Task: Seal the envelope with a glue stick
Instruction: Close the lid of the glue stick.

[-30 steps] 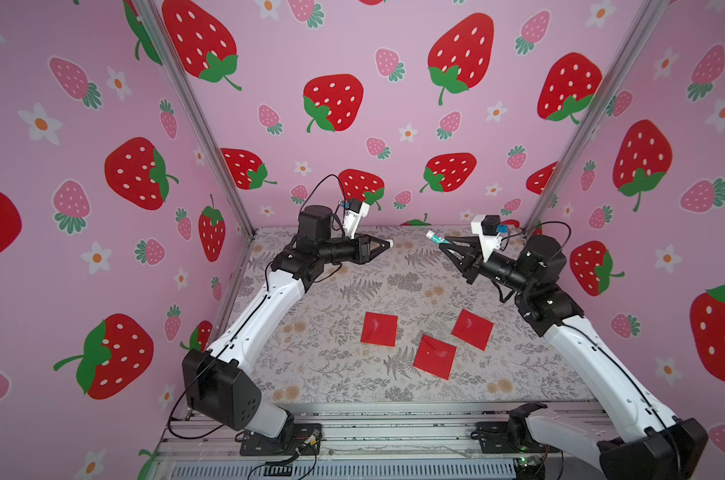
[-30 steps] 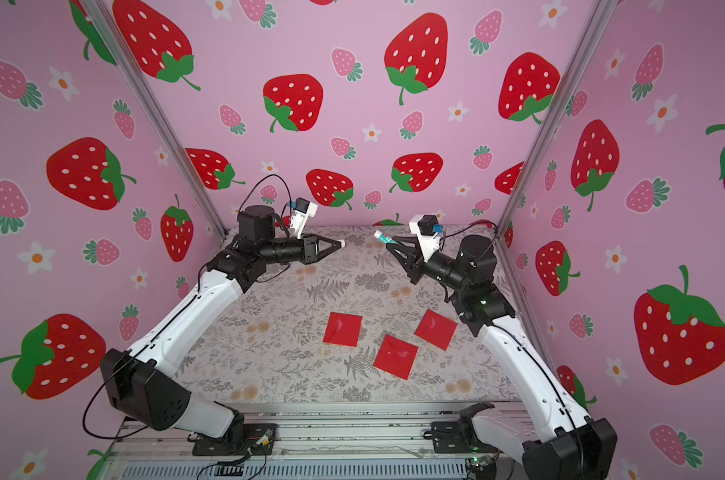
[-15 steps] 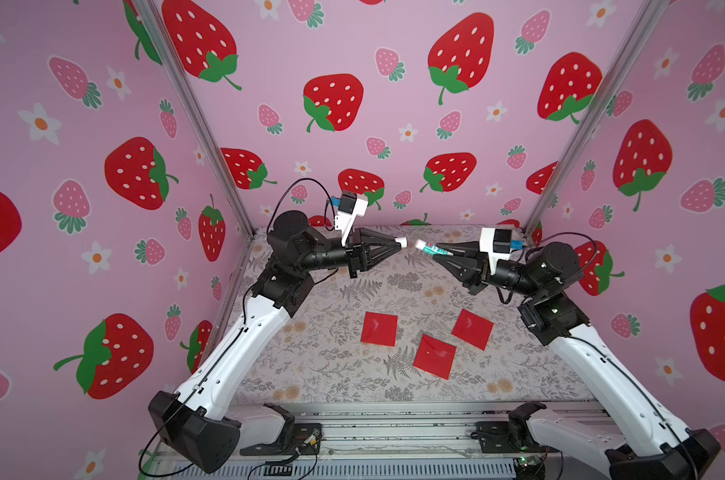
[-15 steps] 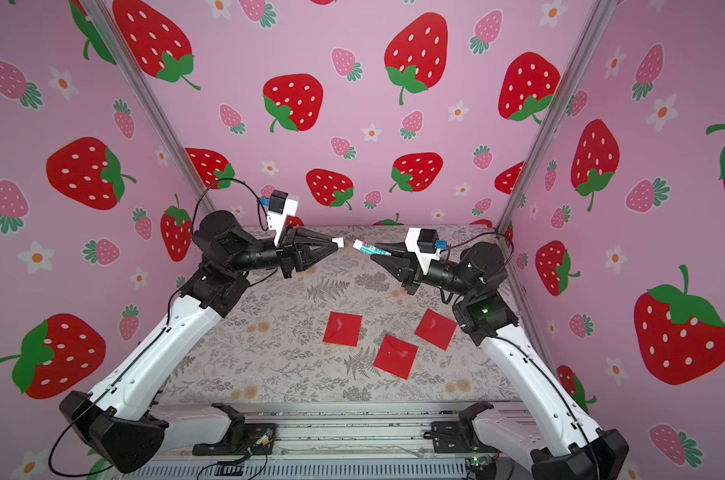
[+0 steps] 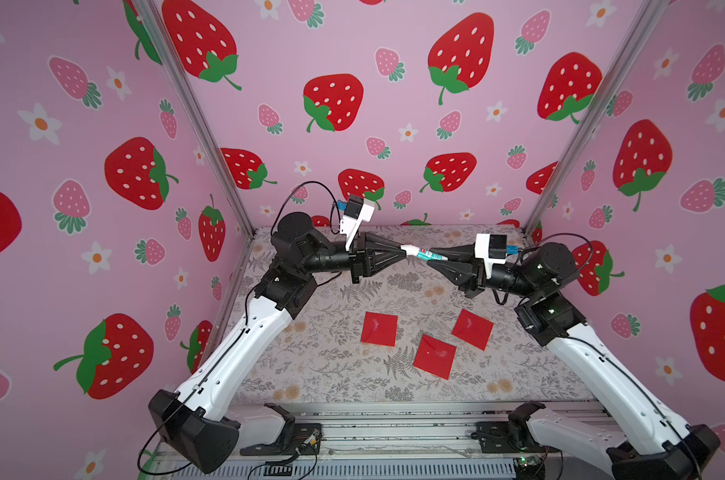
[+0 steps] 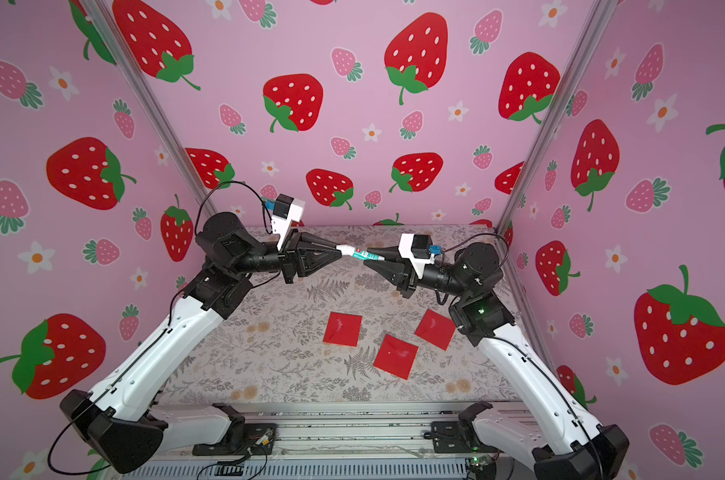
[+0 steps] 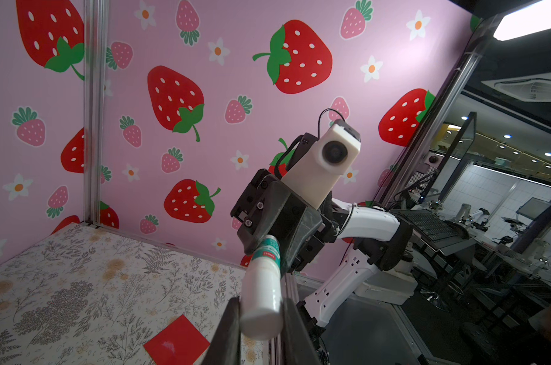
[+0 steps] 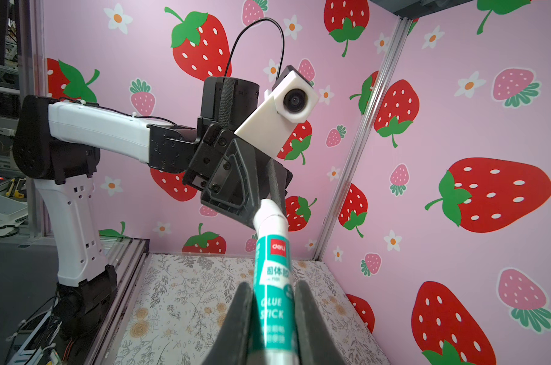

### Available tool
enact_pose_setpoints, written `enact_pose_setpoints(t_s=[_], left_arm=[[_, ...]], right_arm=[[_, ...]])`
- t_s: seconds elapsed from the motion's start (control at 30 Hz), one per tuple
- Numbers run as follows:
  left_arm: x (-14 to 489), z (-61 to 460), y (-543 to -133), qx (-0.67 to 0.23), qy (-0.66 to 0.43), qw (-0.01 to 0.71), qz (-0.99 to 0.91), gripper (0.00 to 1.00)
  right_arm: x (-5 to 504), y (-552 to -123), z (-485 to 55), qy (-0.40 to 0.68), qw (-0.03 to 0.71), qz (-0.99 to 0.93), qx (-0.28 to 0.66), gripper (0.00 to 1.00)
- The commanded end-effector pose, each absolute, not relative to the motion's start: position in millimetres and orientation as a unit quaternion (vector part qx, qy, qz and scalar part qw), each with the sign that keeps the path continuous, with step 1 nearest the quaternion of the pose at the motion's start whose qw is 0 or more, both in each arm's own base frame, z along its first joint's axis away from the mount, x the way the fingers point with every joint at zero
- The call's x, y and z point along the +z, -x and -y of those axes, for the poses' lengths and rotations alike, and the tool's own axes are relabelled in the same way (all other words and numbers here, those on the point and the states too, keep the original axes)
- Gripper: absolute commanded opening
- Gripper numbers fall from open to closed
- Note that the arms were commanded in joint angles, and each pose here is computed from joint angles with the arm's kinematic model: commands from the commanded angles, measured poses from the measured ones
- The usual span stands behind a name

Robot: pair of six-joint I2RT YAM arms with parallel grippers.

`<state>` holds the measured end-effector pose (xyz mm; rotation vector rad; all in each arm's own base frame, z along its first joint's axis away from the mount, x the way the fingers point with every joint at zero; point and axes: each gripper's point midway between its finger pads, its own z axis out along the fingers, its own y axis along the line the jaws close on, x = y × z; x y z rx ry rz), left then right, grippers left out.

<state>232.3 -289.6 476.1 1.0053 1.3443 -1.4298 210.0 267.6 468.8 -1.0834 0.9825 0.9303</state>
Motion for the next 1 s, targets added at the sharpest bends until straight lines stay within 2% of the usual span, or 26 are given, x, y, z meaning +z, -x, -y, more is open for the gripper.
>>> enact_pose_setpoints(t_s=[0.0,0.27,0.77,0.9,0.97], left_arm=[[495.6,287.9,-219.7,-0.576,-0.428,0.470,-0.514,0.00],[485.5,294.0,-197.1,-0.589,-0.478,0.416,-0.502,0.00],[450.9,326.5,-193.5,-0.571,-0.497,0.356,-0.548,0.00],[445.3,324.3,-198.7,-0.555,-0.490,0.364,-0.565,0.00],[440.3,315.9,-207.4,-0.526,-0.482,0.386,-0.585,0.04]], right_arm=[[475.9,-186.5,-271.3,0.515,0.634,-0.400,0.416,0.00],[464.8,-161.0,-272.9,0.566,0.589,-0.394,0.422,0.00],[466.1,-173.2,-289.1,0.560,0.580,-0.414,0.422,0.00],[465.0,-182.5,-287.3,0.544,0.593,-0.434,0.405,0.00],[462.1,-192.3,-283.8,0.527,0.611,-0.451,0.382,0.00]])
